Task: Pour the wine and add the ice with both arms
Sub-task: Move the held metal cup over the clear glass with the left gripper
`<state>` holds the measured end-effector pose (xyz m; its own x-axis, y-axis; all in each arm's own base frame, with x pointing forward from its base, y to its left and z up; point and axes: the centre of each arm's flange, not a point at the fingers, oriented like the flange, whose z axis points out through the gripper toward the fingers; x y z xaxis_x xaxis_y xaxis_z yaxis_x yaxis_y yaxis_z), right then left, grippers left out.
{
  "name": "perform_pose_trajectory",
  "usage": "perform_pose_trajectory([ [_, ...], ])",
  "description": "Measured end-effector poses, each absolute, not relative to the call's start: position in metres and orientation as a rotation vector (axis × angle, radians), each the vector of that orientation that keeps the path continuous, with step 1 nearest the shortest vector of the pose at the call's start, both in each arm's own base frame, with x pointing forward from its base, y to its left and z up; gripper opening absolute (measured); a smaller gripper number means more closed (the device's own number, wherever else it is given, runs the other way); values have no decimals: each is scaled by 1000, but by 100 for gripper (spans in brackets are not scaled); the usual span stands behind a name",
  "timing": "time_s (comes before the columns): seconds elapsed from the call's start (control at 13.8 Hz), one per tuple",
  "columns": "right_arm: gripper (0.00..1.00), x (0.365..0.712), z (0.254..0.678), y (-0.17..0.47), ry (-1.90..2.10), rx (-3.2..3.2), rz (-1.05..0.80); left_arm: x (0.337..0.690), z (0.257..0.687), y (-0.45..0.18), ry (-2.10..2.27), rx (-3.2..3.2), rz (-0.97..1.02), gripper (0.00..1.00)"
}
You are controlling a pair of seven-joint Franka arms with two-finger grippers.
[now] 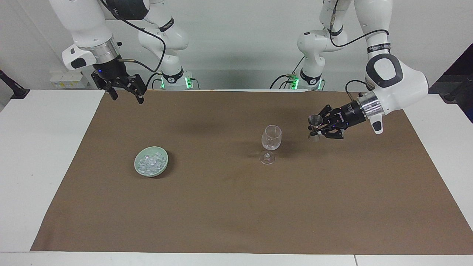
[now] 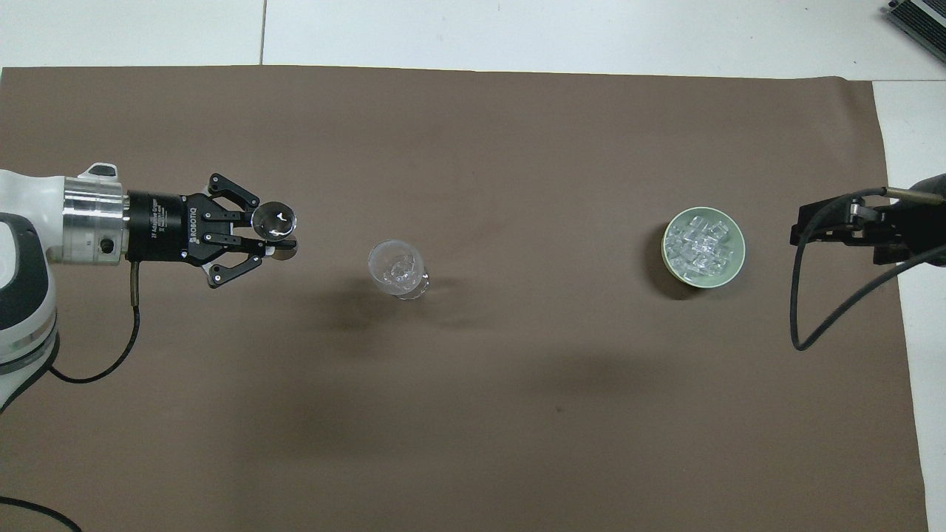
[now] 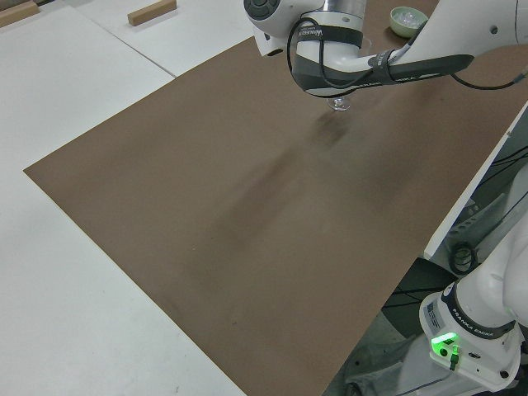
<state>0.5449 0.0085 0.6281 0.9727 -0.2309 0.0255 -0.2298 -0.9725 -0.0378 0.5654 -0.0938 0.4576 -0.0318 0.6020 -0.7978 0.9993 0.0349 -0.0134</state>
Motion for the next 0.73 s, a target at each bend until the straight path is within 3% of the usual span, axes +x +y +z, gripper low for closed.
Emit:
perform_pose_trajectory([
  [0.73, 100, 545, 628, 9, 360, -3086, -46, 556, 456, -163, 1693, 1792, -714, 22],
])
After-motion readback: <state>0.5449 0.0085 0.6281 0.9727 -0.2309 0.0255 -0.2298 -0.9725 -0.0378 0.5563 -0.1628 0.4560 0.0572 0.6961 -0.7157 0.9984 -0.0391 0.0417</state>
